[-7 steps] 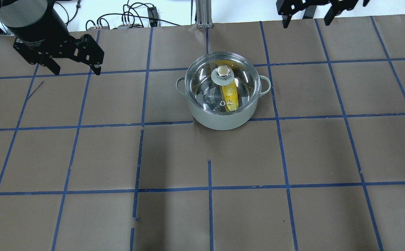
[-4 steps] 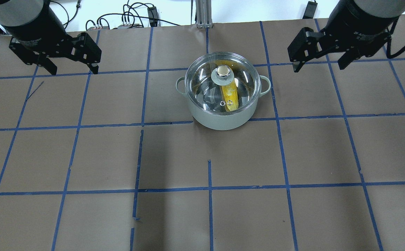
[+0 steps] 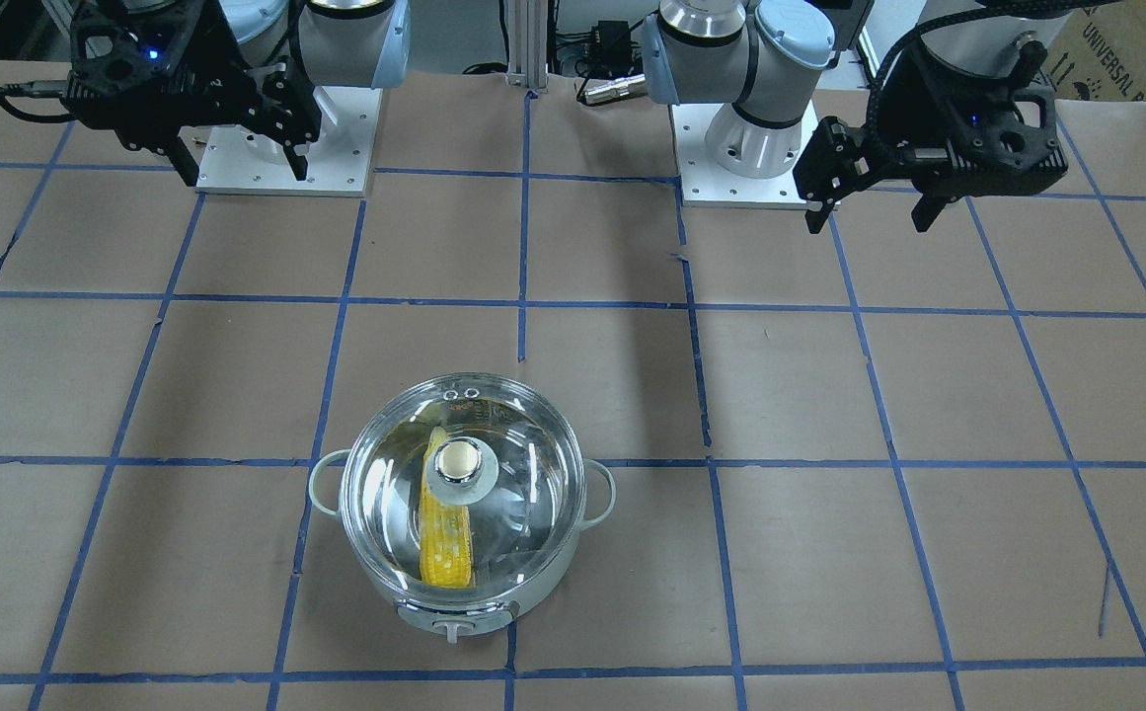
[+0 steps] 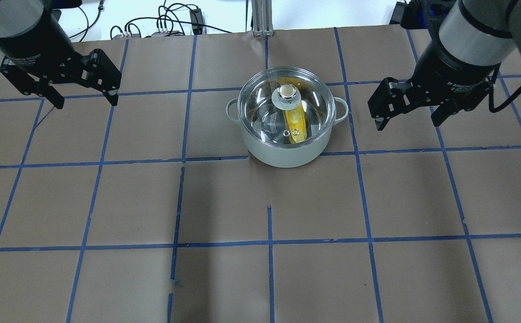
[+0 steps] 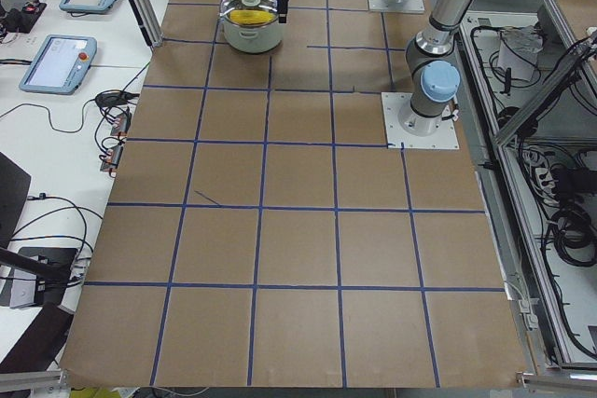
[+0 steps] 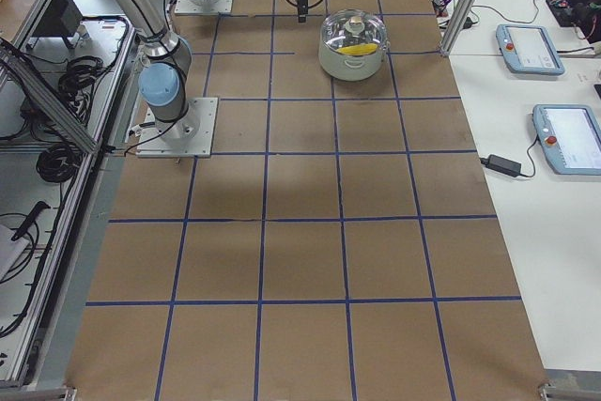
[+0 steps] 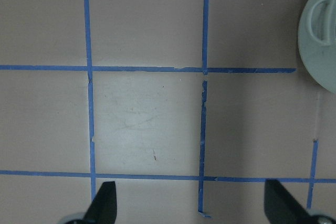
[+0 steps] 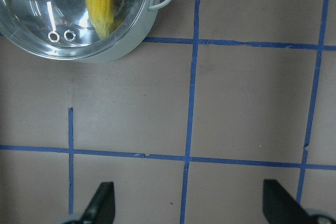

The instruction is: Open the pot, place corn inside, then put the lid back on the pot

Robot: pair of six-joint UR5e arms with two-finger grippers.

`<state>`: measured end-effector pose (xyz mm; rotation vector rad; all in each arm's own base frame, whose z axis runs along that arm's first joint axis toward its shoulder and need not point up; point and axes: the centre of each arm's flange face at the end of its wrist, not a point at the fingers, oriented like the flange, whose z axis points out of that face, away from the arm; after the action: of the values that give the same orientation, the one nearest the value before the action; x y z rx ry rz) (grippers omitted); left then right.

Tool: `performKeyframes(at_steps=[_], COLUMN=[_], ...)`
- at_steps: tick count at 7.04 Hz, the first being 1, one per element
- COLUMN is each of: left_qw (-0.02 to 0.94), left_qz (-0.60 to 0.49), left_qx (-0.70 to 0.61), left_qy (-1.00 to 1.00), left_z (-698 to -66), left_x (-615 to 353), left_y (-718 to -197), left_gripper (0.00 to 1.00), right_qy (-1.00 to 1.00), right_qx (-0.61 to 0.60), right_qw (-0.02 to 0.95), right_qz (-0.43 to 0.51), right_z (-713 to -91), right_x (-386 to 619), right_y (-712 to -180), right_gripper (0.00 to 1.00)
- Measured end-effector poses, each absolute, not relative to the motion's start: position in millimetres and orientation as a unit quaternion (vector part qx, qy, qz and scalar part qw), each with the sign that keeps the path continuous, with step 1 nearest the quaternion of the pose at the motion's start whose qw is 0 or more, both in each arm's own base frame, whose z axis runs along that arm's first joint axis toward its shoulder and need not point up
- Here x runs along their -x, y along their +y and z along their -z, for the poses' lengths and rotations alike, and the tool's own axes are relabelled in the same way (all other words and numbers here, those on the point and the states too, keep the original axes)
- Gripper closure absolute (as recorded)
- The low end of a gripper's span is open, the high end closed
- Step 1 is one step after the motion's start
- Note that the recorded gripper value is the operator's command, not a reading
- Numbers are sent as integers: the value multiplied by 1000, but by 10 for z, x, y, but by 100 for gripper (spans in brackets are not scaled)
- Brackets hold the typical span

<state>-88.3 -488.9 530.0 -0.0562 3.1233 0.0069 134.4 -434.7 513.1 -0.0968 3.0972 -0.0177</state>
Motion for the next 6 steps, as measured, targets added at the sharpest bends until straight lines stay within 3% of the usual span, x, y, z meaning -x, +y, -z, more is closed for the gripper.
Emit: performKeyframes(at_steps=[6], left_qw=[2], left_qz=[8], left_qx=[19], left_qy=[1000], left_z=[-5293], left_x=[918], left_y=[-4915], left_gripper=[0], right_qy=[999], right_qx=[25], right_qw=[19], right_qz=[13], right_z=[-5152], right_x=[-1343], right_y=[-4912], right_gripper=[0])
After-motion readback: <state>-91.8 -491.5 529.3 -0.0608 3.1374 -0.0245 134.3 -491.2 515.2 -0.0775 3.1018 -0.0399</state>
